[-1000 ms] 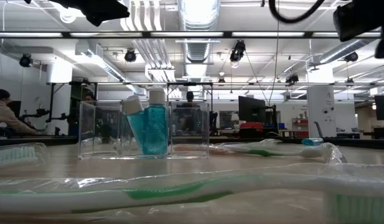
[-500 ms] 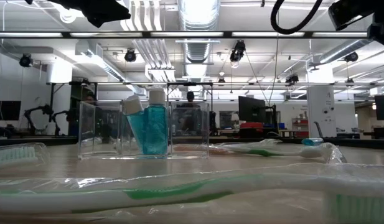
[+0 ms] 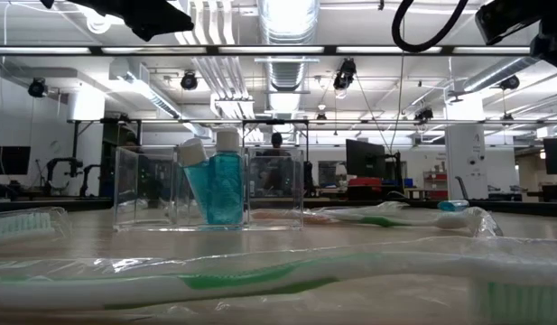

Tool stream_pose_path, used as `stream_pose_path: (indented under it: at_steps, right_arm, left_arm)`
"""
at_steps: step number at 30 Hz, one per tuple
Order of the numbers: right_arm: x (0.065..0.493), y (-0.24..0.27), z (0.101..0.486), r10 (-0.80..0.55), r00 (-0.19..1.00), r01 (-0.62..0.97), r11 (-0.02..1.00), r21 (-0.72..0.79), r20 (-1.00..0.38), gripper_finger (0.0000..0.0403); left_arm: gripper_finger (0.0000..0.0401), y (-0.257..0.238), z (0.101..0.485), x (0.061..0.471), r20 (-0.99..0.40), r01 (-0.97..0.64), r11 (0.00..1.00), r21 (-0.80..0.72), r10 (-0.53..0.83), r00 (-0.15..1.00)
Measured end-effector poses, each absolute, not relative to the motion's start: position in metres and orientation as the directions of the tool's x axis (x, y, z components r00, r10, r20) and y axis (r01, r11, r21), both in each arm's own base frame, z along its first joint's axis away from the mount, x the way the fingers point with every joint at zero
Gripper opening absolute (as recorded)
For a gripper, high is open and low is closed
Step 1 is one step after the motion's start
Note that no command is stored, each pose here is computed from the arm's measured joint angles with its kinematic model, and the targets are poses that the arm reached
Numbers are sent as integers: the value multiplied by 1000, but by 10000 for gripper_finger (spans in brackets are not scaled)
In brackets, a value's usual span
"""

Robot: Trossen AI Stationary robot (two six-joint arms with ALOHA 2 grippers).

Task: Pick & Place toothbrushing station
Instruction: Put the blue mouthwash bottle into the transparent organizer

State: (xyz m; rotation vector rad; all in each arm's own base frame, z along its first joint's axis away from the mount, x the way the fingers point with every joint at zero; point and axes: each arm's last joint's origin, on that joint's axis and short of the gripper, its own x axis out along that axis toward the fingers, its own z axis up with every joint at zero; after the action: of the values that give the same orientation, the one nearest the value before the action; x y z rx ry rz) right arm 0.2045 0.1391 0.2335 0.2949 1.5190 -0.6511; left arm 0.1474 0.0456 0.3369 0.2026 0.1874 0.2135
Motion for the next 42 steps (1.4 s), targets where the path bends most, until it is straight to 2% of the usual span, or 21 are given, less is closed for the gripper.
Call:
stream_pose_path:
  at_steps: [8, 11, 14, 20, 31, 37, 42]
  right_arm:
    - [204, 139, 234, -209, -72, 562, 800, -213, -975, 134]
    - [204, 139, 234, -208, -71, 562, 800, -212, -975, 129]
    - [204, 139, 234, -208, -71, 562, 800, -212, -975, 125]
    - [204, 139, 234, -209, -71, 562, 800, -212, -975, 129]
    - [204, 139, 234, -209, -70, 550, 807, -212, -975, 129]
    - [205, 139, 233, -208, -69, 558, 803, -211, -976, 121]
    - [205, 139, 233, -208, -67, 566, 797, -209, -976, 122]
  left_arm:
    - [133, 42, 342, 138, -127, -181, 949, 259, 219, 967]
    - [133, 38, 342, 130, -100, -140, 957, 253, 170, 980]
    - [133, 34, 332, 123, -99, -100, 967, 235, 126, 987]
    - [133, 30, 306, 103, -76, -182, 957, 227, 203, 976]
    - [133, 25, 261, 88, -30, -179, 976, 126, 184, 982]
    - [133, 24, 265, 85, 99, -198, 963, 181, 182, 978]
    - [133, 24, 261, 87, 80, -194, 963, 188, 181, 980]
